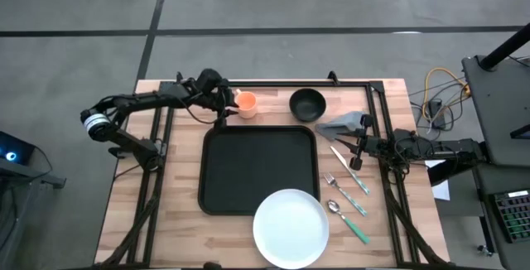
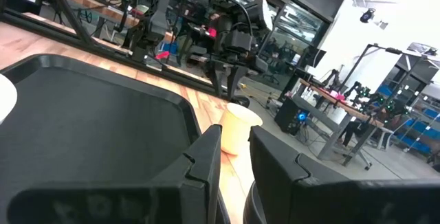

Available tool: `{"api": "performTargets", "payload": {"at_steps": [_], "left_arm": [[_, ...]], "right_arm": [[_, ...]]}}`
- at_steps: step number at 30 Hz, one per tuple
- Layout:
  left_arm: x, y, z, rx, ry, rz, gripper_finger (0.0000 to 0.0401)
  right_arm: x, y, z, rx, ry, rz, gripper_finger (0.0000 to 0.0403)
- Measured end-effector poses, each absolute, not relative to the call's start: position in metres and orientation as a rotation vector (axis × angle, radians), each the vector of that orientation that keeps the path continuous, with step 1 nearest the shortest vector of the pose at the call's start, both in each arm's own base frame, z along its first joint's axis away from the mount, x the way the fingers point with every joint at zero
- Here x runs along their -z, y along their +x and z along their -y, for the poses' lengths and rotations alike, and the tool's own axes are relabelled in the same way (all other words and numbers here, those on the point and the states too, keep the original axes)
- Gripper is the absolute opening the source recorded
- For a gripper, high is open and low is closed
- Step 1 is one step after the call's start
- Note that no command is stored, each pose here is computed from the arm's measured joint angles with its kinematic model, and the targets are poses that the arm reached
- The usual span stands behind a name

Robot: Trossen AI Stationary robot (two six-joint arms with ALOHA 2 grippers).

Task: Set up tray
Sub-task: Put the yellow plastic mug on the black serving tray

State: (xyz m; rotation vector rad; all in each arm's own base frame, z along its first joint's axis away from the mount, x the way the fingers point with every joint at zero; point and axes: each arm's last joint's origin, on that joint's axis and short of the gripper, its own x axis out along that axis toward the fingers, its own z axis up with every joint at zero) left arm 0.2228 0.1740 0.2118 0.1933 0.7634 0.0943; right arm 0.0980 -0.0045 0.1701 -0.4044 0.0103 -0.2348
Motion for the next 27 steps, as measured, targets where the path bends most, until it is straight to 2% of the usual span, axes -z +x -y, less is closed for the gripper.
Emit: {"api": "performTargets", "payload": {"at_steps": [10, 18, 27], "left_arm": [[-0.235, 0.234, -0.175, -0.091, 0.212, -0.768, 0.0096], [-0.196, 0.26, -0.19, -0.09, 0.176, -0.927, 0.0096], [-0.19, 0.286, -0.208, -0.08, 0.107, -1.03, 0.0093]], "right_arm": [[-0.17, 0.098, 0.004, 0.235, -0.404, -0.01, 0.0068], [-0.17, 0.098, 0.004, 0.235, -0.404, -0.01, 0.0068], [-0.17, 0.098, 0.004, 0.234, -0.404, -0.01, 0.0068]]}}
